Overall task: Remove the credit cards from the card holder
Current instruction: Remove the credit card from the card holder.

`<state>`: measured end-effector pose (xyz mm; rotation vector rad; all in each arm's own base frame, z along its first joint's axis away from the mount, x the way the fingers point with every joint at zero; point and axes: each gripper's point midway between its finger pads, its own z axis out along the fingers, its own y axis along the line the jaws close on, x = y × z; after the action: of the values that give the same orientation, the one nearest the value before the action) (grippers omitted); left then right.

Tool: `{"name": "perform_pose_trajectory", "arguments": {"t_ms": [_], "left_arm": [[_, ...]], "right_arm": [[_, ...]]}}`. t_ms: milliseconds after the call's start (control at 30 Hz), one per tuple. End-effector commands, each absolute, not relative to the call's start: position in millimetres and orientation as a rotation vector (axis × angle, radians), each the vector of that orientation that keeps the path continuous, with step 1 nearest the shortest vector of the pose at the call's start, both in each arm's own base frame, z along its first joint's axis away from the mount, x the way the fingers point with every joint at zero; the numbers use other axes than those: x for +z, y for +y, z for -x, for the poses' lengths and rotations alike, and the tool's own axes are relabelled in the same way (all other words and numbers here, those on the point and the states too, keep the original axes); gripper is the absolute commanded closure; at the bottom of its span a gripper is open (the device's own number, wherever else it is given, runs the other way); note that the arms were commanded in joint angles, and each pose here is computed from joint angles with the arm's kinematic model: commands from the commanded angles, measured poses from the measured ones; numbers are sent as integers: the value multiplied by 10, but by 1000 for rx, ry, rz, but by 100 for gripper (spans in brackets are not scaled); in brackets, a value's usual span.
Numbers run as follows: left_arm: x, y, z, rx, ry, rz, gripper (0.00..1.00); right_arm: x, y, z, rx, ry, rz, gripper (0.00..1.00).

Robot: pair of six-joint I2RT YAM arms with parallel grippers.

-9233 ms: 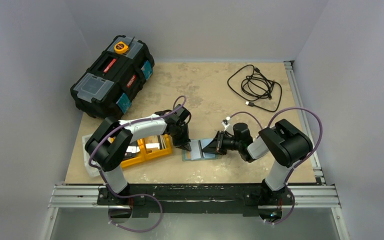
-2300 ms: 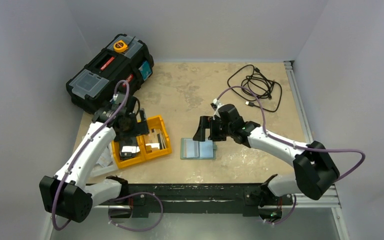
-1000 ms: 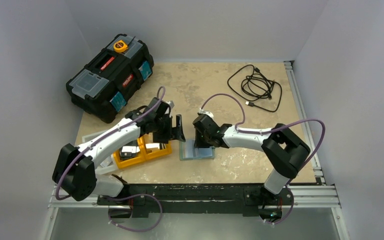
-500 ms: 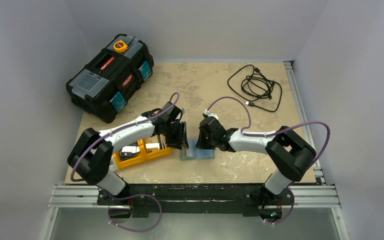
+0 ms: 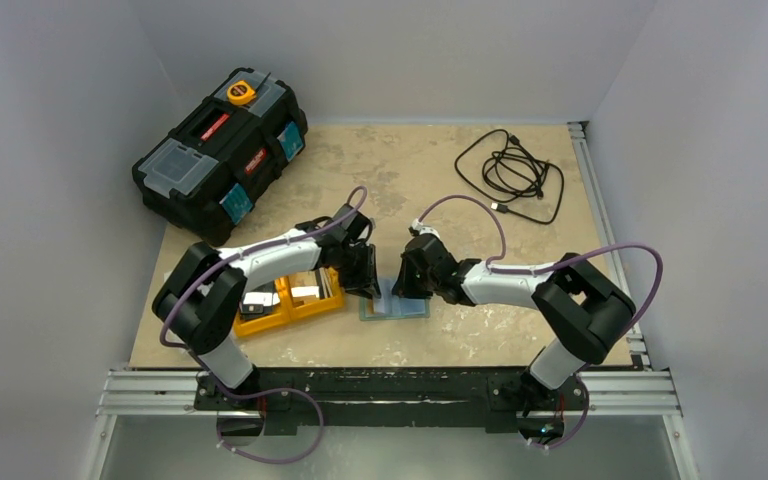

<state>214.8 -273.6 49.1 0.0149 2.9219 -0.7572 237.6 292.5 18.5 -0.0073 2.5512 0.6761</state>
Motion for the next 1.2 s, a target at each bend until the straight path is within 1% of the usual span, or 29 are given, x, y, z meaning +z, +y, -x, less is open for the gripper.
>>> {"name": "perform_pose_trajectory", "arguments": {"t_ms": [0, 233, 333, 500, 700, 900, 967, 1067, 1100, 1167], "left_arm": [[623, -2820, -2251, -754, 2870, -34, 76], [1004, -2829, -2243, -783, 2791, -89, 71], [1069, -2914, -2211, -811, 2784, -116, 70], [872, -3021, -2175, -799, 2835, -115, 72], [522, -3016, -2169, -743, 2901, -86, 74], [374, -3027, -2175, -732, 2921, -73, 76], [341, -3028, -2168, -728, 2928, -71, 78], [309, -3024, -2167, -726, 2931, -64, 86], [299, -3024, -2165, -726, 2933, -61, 92], [299, -3028, -2159, -732, 2933, -57, 98]], "right_arm": [[-57, 2698, -2191, 585, 2650, 8, 100], [-68, 2685, -2183, 592, 2655, 4, 100], [-78, 2688, -2190, 597, 2652, 2, 100], [-67, 2689, -2221, 606, 2640, -11, 100], [-47, 2673, -2224, 630, 2641, -19, 100], [-35, 2670, -2231, 664, 2638, -30, 100], [-17, 2676, -2238, 674, 2634, -31, 100], [44, 2691, -2261, 697, 2620, -34, 100], [86, 2702, -2270, 712, 2611, -34, 97], [202, 2734, -2294, 745, 2588, -31, 88]]}}
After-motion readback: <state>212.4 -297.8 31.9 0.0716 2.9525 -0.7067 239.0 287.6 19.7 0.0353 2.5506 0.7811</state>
